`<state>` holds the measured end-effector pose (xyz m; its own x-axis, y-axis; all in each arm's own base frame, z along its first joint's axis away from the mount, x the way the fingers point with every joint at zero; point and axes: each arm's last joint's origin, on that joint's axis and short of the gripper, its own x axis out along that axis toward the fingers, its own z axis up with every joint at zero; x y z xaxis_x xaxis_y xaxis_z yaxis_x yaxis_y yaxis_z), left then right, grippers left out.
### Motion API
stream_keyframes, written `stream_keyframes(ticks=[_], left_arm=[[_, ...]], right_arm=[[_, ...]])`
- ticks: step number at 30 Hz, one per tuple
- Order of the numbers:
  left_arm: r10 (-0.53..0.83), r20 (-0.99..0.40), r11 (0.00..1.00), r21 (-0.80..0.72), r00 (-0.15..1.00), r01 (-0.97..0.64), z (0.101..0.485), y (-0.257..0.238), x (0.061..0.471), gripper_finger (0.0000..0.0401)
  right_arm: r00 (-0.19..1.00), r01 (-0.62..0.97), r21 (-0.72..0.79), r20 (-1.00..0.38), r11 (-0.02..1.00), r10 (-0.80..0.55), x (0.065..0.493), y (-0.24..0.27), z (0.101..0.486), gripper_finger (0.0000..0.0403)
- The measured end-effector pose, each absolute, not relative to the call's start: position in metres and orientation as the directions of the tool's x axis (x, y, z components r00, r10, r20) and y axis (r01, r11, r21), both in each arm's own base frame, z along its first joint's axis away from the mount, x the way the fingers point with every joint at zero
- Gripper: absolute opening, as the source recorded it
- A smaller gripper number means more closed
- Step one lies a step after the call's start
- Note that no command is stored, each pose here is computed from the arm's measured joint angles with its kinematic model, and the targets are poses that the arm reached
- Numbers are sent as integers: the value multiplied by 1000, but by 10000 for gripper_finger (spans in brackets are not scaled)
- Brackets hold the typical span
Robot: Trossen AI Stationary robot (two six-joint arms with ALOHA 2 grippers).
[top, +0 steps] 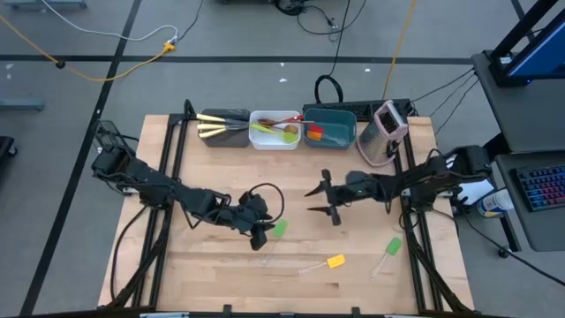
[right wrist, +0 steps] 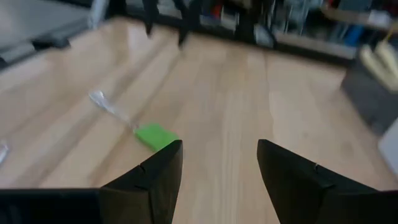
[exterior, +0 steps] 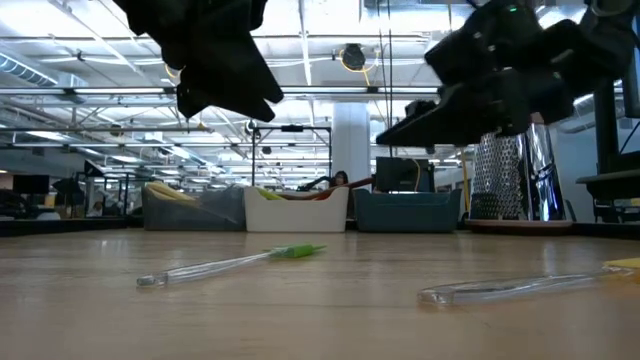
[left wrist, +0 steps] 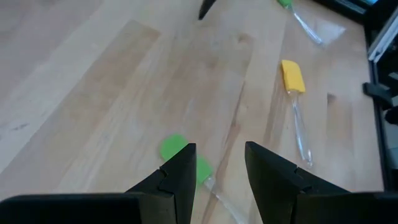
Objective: Pick & Place Kitchen Items
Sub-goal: Put the right green spatula into the blue bin
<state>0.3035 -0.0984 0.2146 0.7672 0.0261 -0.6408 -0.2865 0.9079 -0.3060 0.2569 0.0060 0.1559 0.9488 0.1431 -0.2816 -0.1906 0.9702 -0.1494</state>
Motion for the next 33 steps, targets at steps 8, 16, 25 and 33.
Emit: stream_keyframes(ticks=[8, 16, 25, 33], left_arm=[[8, -638, 913, -310, 770, -266, 215, -98, 305, 140], [56, -620, 918, -276, 783, -284, 217, -89, 308, 140], [22, -576, 901, -344, 817, -266, 221, -87, 313, 140], [-7, -618, 868, -394, 786, -302, 210, -90, 316, 141]], right_arm=[[963, -204, -200, -217, 958, 160, 244, 11, 150, 201], [964, -197, -168, -212, 966, 160, 244, 11, 150, 201], [965, -196, -166, -210, 966, 159, 244, 11, 150, 201], [965, -196, -166, -210, 967, 159, 244, 11, 150, 201]])
